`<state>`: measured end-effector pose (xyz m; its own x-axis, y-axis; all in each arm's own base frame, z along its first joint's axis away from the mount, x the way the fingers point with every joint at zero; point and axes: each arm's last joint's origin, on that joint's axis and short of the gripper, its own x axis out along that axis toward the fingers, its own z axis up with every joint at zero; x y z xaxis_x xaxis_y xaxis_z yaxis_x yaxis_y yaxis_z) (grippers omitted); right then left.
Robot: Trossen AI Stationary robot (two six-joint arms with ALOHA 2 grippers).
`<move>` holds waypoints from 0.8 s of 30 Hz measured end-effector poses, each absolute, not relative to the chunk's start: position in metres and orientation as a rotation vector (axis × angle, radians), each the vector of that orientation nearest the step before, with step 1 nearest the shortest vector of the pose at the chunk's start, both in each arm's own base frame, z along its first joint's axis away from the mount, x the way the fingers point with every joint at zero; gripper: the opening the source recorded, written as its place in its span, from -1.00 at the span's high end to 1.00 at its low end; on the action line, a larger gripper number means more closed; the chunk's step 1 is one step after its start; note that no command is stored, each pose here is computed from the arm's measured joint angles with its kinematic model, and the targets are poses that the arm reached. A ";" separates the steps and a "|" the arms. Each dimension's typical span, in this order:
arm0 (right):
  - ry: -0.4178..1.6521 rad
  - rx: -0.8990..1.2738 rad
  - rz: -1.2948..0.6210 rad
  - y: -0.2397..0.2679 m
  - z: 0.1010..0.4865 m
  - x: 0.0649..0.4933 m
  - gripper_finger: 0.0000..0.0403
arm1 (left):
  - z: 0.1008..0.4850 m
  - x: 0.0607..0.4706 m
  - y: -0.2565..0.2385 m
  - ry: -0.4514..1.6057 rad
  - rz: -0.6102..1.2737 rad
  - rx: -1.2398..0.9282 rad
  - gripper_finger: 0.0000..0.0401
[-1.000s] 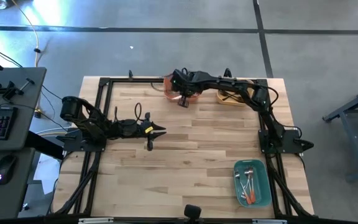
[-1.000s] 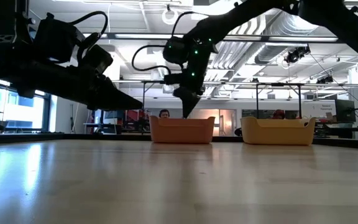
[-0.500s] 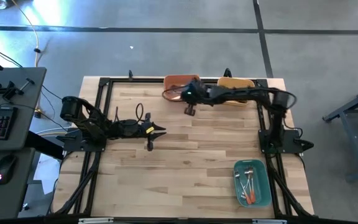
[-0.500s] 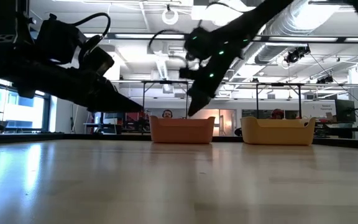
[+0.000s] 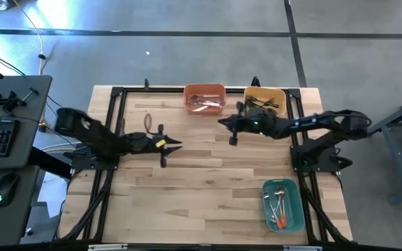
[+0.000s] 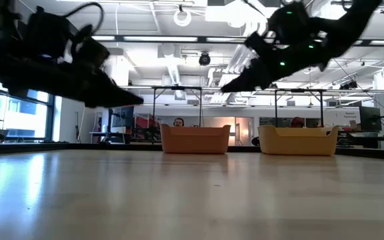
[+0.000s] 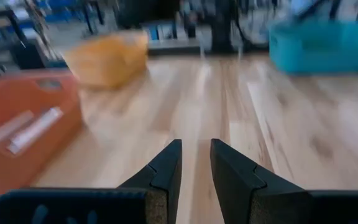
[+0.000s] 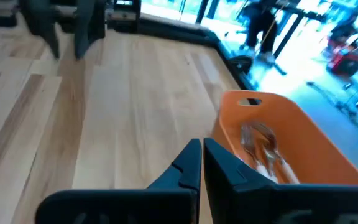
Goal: Sort silverware by color (type)
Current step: Return to Home Position
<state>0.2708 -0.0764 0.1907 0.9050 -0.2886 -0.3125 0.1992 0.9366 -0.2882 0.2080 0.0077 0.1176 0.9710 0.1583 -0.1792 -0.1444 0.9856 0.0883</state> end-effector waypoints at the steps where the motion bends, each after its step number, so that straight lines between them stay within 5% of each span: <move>1: 0.339 -0.256 -0.260 -0.075 0.190 0.264 1.00 | 0.121 0.204 0.008 0.163 0.157 0.073 0.63; 24: 0.133 -0.257 -0.287 -0.044 0.168 0.169 1.00 | 0.147 0.155 0.009 0.101 0.165 0.114 0.63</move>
